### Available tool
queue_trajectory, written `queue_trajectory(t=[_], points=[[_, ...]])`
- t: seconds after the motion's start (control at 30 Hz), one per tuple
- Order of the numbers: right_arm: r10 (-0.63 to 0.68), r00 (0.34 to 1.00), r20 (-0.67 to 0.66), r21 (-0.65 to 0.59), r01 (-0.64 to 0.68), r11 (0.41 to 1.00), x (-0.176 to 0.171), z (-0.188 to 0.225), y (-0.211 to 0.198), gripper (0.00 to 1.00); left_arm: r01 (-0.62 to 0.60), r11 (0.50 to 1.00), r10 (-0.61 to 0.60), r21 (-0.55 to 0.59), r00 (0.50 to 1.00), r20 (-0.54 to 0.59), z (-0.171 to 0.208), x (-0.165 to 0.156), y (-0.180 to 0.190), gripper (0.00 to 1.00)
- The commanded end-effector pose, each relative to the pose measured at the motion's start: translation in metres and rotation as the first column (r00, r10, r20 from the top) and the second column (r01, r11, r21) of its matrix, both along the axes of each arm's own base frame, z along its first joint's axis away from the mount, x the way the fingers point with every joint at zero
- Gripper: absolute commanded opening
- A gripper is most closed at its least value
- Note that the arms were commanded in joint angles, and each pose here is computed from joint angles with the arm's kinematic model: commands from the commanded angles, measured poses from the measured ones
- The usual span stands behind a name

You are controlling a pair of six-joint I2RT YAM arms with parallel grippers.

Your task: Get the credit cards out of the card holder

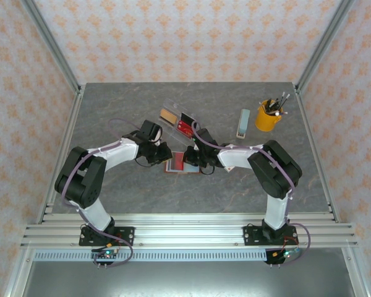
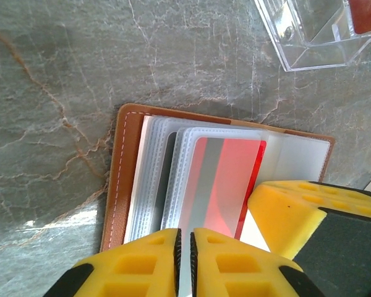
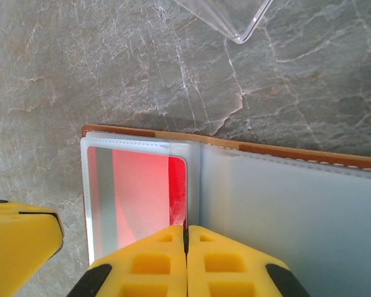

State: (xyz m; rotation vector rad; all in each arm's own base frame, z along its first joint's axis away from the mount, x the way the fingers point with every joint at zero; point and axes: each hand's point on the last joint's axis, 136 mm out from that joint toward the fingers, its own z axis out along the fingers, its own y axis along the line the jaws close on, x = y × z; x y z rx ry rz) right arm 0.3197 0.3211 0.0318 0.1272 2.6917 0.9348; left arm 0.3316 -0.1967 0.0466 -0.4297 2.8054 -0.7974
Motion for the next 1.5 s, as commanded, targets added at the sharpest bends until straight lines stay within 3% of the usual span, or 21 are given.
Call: queue_trajectory(t=[0.0, 0.17, 0.33, 0.9, 1.2, 1.47], points=[[0.011, 1.000, -0.005, -0.021, -0.011, 1.000, -0.008, -0.001, -0.004, 0.10, 0.011, 1.000, -0.011, 0.015, 0.999, -0.031, -0.014, -0.003, 0.001, 0.16], [0.008, 1.000, -0.014, 0.001, -0.008, 1.000, -0.009, -0.001, -0.001, 0.18, 0.025, 1.000, -0.025, -0.006, 0.998, -0.054, -0.021, -0.003, -0.005, 0.15], [0.013, 1.000, -0.024, 0.010, -0.012, 1.000, -0.010, -0.003, 0.000, 0.19, 0.030, 1.000, -0.030, -0.009, 0.996, -0.078, -0.028, -0.006, -0.006, 0.13], [0.057, 0.997, -0.051, 0.069, -0.053, 0.996, -0.015, -0.007, 0.012, 0.14, 0.079, 0.997, -0.081, -0.016, 0.992, -0.098, -0.036, -0.013, -0.009, 0.11], [0.017, 0.999, -0.049, 0.009, -0.017, 1.000, -0.013, -0.014, -0.007, 0.10, 0.007, 0.998, -0.001, 0.066, 0.995, -0.103, -0.037, -0.010, 0.012, 0.18], [0.009, 0.998, -0.054, -0.008, -0.009, 1.000, -0.015, -0.016, -0.015, 0.10, -0.018, 0.997, 0.026, 0.070, 0.992, -0.126, -0.042, -0.011, 0.021, 0.22]])
